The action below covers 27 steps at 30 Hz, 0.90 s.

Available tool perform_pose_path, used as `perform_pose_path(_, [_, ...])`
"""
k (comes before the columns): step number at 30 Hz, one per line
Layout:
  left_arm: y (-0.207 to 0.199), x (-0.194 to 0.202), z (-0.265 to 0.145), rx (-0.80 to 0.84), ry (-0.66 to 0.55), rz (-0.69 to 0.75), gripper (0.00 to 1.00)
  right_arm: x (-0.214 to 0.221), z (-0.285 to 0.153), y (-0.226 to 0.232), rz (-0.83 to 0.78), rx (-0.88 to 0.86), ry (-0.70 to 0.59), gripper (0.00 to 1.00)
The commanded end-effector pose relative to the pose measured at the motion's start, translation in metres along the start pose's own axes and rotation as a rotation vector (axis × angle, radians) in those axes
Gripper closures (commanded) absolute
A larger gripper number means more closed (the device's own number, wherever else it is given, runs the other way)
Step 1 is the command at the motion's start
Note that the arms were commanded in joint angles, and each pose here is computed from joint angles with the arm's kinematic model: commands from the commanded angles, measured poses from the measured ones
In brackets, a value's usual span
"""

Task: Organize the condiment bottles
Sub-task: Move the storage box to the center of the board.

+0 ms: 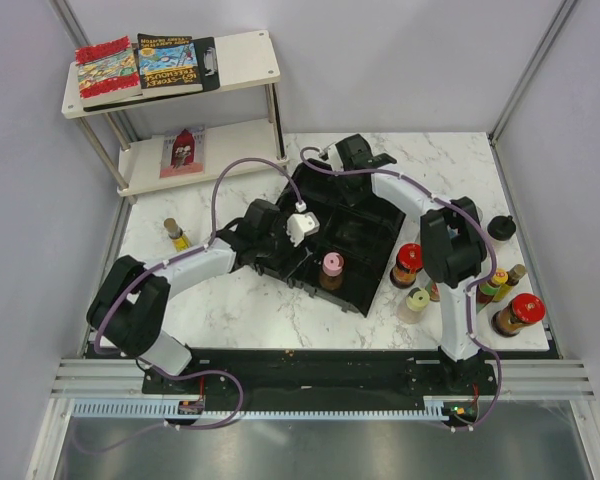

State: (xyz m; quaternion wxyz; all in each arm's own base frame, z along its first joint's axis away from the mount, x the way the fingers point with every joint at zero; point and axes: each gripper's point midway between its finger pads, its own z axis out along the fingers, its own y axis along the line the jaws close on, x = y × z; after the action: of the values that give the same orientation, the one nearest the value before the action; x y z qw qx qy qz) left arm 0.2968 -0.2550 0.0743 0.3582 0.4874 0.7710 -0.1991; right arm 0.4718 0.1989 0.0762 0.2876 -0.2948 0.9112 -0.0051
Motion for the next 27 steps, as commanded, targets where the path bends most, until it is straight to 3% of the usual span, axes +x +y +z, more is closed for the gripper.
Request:
perform_pose_path(1, [-0.031, 0.012, -0.007, 0.104, 0.05, 0.031, 0.15, -0.018, -0.005, 0.015, -0.017, -0.023, -0.06, 1.0])
perform_pose_path(27, [-0.093, 0.006, -0.012, 0.277, 0.071, 0.094, 0.15, -0.022, -0.002, 0.07, -0.114, -0.085, -0.067, 1.0])
